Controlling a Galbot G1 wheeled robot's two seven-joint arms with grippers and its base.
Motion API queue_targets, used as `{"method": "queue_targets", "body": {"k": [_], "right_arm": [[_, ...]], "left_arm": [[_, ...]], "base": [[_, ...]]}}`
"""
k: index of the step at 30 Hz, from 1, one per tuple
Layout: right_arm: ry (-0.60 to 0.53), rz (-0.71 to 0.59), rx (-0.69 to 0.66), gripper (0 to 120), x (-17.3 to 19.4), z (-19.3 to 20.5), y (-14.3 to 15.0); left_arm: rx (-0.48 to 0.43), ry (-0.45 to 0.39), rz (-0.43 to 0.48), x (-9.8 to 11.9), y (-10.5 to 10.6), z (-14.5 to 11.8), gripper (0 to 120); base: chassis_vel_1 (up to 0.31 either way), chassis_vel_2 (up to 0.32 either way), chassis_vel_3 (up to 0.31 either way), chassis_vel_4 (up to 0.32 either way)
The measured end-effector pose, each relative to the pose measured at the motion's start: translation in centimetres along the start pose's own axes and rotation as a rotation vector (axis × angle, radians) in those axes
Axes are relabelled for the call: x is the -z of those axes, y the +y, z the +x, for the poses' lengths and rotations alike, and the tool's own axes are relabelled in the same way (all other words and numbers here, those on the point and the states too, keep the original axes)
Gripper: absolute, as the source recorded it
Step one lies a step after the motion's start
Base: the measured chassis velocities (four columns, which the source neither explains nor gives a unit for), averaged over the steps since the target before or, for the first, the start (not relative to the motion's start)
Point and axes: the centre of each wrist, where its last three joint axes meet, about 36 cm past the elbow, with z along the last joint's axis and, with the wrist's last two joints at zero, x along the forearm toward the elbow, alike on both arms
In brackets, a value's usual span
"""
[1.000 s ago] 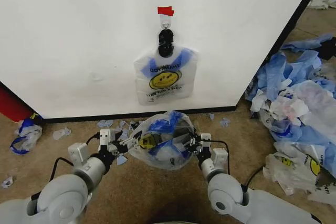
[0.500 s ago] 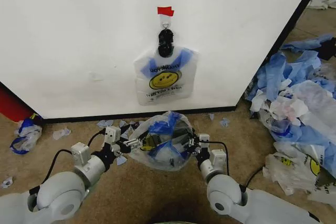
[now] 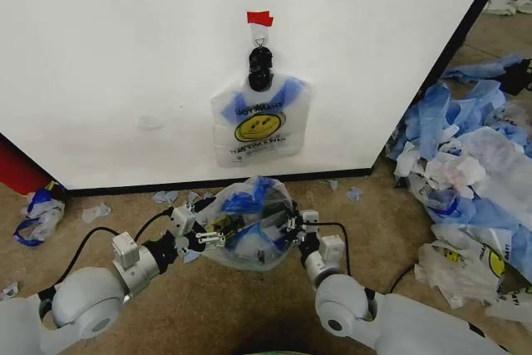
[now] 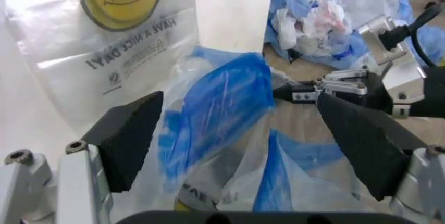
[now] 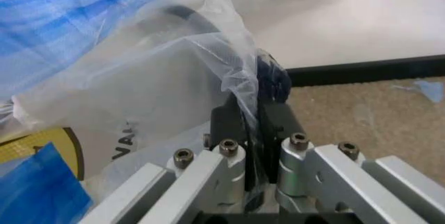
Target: Pick up the garbage bag from the wall and place it over the trash bin.
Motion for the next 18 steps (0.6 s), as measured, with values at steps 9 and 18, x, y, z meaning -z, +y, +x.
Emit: {"method": "queue_targets", "body": {"k": [9, 18], "right_arm": [[0.012, 0.008, 0.033, 0, -0.3, -0.2, 1.3], [0.05, 0.003, 0.035, 0, -0.7, 0.3, 1.6]], "left_arm": [[0.016, 0.004, -0.002, -0.8, 0.7, 0.1, 88], [0.027, 0.01, 0.038, -2.6, 0.2, -0.2, 88]], "base": [[0.0, 0.0, 0.0, 0.0], [0.0, 0.0, 0.0, 0.0]]}}
